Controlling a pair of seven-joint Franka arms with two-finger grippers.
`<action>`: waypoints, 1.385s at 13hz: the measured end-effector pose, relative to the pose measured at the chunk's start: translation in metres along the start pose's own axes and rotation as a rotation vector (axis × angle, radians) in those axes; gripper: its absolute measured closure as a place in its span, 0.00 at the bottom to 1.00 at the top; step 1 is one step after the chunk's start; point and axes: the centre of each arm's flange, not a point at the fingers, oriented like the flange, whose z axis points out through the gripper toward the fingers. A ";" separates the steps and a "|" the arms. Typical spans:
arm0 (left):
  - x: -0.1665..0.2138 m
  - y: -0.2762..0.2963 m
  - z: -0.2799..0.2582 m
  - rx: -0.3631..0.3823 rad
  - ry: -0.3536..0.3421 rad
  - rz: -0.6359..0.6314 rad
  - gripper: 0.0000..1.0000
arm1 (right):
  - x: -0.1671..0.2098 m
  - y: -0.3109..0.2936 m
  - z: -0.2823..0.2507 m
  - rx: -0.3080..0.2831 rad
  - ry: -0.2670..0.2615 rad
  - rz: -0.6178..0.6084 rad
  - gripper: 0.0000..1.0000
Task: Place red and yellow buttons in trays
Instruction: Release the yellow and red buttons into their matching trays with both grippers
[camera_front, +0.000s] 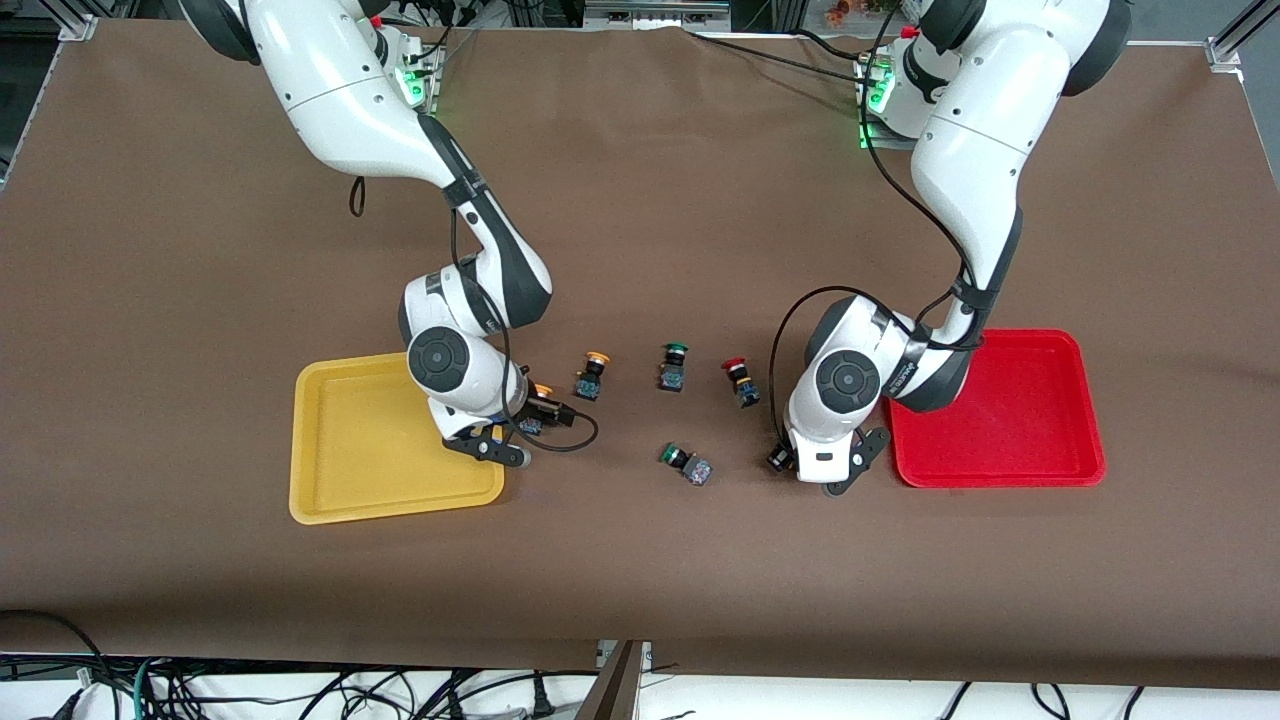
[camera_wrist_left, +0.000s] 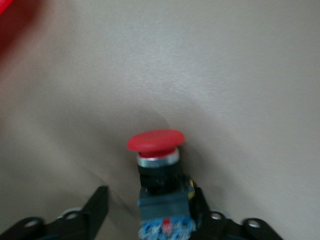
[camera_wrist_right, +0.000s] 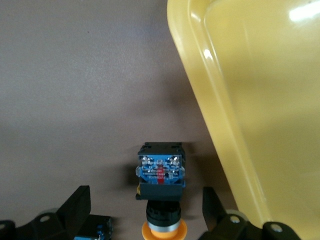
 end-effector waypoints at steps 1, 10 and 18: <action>0.002 0.000 -0.002 -0.002 0.002 -0.002 0.45 | 0.000 0.001 0.004 -0.004 -0.004 0.002 0.01; 0.104 -0.089 -0.124 0.297 -0.158 0.385 0.58 | 0.002 0.004 0.008 -0.005 0.003 0.006 0.59; 0.114 -0.166 -0.012 0.433 -0.248 0.533 0.54 | 0.059 0.078 -0.097 -0.129 0.015 -0.117 0.59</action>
